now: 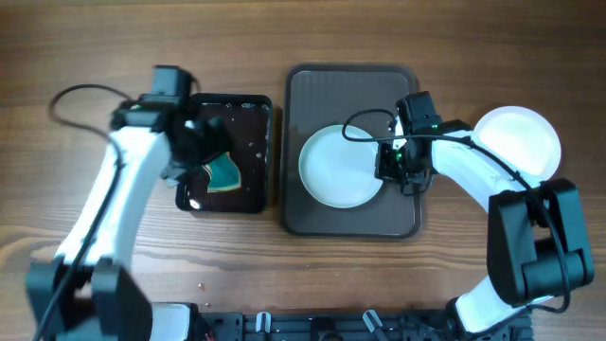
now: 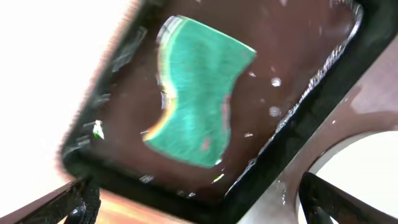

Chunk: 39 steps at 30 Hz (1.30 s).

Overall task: Clean dirty plates on tray and stack at the side
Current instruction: 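Return the sponge with the left gripper to the black tray, then lift the plate with the right gripper and tilt it over the black tray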

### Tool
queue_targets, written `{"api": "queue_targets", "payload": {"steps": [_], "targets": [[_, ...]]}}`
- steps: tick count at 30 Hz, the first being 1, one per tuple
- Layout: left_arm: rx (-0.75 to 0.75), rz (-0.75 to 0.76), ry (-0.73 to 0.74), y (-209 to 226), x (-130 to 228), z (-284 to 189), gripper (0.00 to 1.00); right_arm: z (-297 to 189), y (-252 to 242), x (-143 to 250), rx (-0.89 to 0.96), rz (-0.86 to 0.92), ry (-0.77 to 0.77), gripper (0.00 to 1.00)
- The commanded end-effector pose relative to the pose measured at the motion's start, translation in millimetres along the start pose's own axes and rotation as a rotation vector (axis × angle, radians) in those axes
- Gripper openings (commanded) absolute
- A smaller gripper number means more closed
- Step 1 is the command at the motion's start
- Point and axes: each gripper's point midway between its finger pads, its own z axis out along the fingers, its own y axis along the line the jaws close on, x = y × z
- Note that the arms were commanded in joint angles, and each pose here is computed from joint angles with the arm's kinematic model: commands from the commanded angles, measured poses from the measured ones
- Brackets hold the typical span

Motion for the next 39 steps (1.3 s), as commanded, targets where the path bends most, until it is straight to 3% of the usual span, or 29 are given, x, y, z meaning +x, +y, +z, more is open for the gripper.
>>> {"api": "queue_targets", "payload": {"steps": [1, 7, 13, 24, 30, 34, 39], "targets": [[-0.023, -0.213, -0.074, 45, -14, -38, 1.0, -38, 9, -12, 0.002, -0.035, -0.058, 0.04], [-0.08, -0.471, -0.174, 122, -27, -74, 1.0, -78, 41, -13, -0.115, -0.11, -0.077, 0.04], [-0.102, -0.611, -0.196, 160, -30, -82, 1.0, -96, 90, -11, -0.202, -0.181, -0.115, 0.04], [-0.105, -0.631, -0.2, 166, -31, -83, 1.0, -70, 190, 19, -0.306, -0.235, -0.127, 0.04], [-0.105, -0.631, -0.2, 166, -31, -83, 1.0, -64, 227, 6, -0.277, -0.319, -0.131, 0.04], [-0.105, -0.63, -0.2, 166, -31, -83, 1.0, -64, 234, -25, -0.167, -0.393, -0.236, 0.05], [-0.105, -0.63, -0.2, 166, -31, -83, 1.0, -90, 239, -75, 0.047, -0.568, -0.551, 0.04]]}}
